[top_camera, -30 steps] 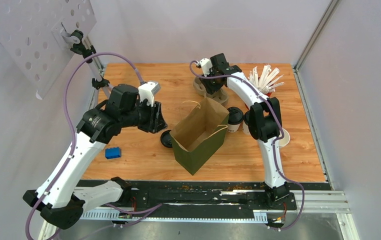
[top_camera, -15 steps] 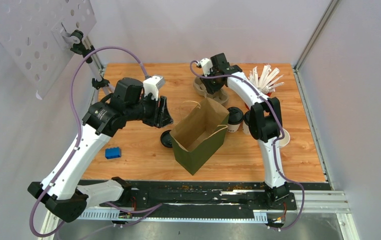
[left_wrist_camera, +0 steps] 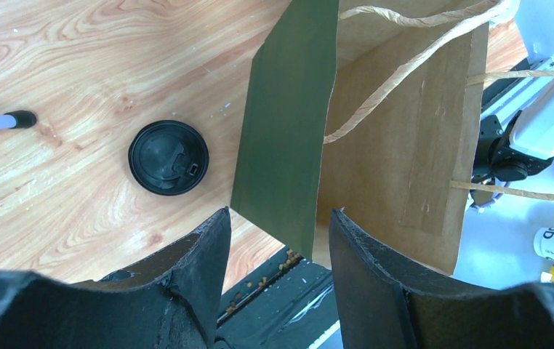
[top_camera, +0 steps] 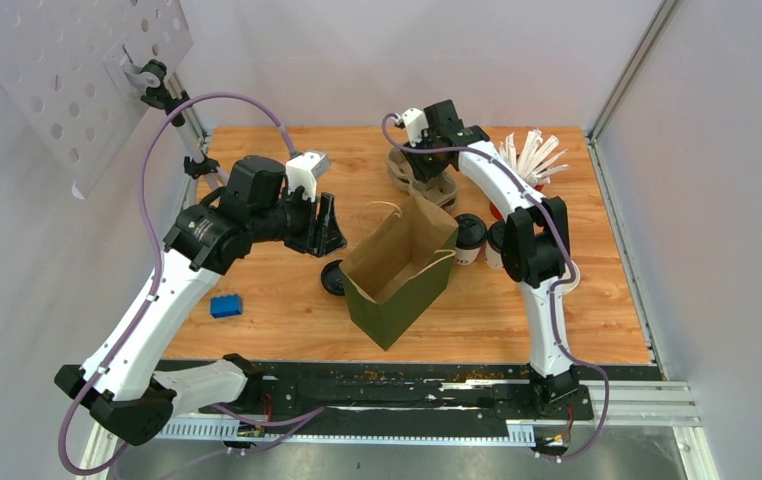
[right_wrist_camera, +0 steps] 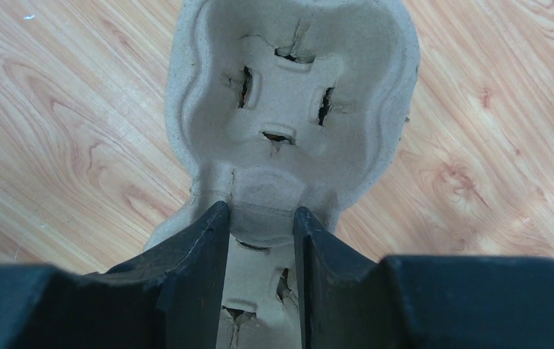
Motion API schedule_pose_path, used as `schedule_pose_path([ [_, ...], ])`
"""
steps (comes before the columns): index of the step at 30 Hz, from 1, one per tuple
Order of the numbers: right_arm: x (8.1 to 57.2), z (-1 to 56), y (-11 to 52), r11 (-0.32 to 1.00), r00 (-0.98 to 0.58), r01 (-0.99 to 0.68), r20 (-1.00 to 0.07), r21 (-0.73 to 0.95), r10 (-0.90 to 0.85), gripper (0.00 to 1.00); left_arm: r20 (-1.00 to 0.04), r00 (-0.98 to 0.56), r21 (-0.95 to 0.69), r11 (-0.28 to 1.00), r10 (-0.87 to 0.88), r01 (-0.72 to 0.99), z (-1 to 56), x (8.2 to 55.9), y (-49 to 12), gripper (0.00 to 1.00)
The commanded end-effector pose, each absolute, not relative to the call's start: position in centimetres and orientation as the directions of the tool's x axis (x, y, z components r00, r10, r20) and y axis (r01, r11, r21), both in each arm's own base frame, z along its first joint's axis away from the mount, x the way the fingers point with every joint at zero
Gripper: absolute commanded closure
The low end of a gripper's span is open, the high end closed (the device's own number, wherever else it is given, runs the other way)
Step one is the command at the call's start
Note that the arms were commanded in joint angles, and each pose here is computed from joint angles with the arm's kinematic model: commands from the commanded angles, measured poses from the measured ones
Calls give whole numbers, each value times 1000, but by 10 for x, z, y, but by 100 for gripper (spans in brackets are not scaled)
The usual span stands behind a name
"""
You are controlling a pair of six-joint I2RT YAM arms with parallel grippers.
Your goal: Pack the takeout coffee
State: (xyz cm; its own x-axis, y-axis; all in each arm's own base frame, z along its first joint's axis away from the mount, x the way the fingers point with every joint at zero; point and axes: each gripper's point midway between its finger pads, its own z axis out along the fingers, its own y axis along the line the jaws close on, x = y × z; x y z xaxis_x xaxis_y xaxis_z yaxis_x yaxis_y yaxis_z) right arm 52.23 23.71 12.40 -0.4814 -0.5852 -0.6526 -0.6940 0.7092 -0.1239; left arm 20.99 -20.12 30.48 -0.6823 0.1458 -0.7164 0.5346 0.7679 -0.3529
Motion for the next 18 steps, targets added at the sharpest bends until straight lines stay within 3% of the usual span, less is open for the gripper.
schedule_pose_path([
  [1, 527, 177, 247, 710, -399, -688, -738, -152, -544, 68, -746, -648, -339, 749, 155, 569, 312, 207, -201, 40],
  [9, 522, 140, 243, 709, -454, -693, -686, -129, -568, 67, -731, -661, -351, 735, 171, 579, 305, 206, -206, 38],
  [18, 523, 128, 243, 707, -466, -696, -672, -123, -576, 59, -735, -651, -361, 705, 187, 610, 300, 211, -219, 33],
])
